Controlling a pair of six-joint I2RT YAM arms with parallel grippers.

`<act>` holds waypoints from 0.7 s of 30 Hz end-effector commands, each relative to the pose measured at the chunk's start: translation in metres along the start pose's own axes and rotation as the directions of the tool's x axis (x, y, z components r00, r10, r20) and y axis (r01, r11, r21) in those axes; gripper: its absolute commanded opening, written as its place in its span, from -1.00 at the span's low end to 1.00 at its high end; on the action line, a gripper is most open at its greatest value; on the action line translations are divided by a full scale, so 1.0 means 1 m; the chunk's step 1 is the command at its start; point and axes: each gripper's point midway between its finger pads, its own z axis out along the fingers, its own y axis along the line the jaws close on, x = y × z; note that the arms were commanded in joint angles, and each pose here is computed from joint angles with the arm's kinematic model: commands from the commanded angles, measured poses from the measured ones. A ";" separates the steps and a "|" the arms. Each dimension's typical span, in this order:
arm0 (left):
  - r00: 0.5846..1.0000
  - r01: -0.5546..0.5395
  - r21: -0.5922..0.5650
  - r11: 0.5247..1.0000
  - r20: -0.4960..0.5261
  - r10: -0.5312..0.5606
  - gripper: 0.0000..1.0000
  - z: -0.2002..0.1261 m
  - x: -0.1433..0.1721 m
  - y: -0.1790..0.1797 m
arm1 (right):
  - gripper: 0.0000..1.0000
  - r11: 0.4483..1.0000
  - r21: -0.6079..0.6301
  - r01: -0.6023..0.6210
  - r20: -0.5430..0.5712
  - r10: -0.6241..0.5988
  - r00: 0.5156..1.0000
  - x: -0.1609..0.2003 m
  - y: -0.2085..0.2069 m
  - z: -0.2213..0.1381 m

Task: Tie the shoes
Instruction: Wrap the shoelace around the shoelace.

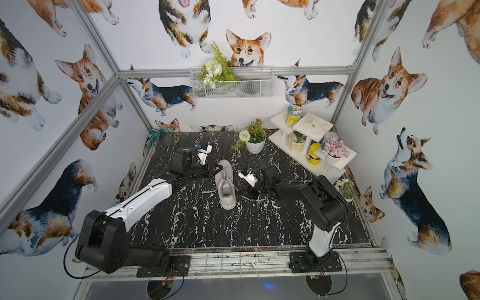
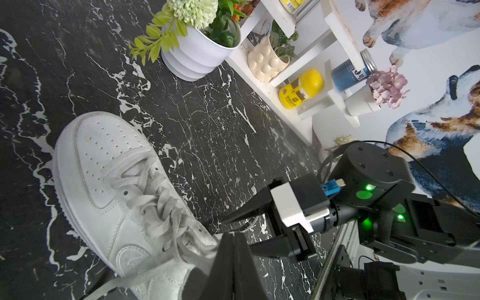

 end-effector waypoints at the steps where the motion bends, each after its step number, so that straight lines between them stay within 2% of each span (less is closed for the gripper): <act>1: 1.000 -0.021 -0.002 1.000 0.007 0.021 -1.00 -0.002 -0.003 -0.002 | -0.16 0.999 -0.032 0.008 0.024 -0.007 1.000 -0.008 0.004 0.007; 8: 1.000 -0.024 -0.001 1.000 0.010 0.024 -1.00 -0.003 -0.005 -0.003 | -0.21 0.999 -0.039 0.000 0.014 0.001 1.000 -0.006 0.001 0.017; 15: 1.000 -0.026 -0.001 1.000 0.013 0.026 -1.00 -0.004 -0.007 -0.005 | -0.48 0.999 -0.048 -0.010 0.001 0.010 1.000 0.001 0.003 0.018; 18: 0.999 -0.030 -0.002 1.000 0.018 0.030 -1.00 -0.006 -0.009 -0.006 | -0.52 0.999 -0.048 -0.015 -0.005 0.015 1.000 0.005 0.003 0.016; 21: 0.999 -0.034 -0.005 0.999 0.020 0.034 -1.00 -0.007 -0.010 -0.007 | -0.69 0.998 -0.051 -0.022 -0.009 0.021 1.000 0.007 0.003 0.015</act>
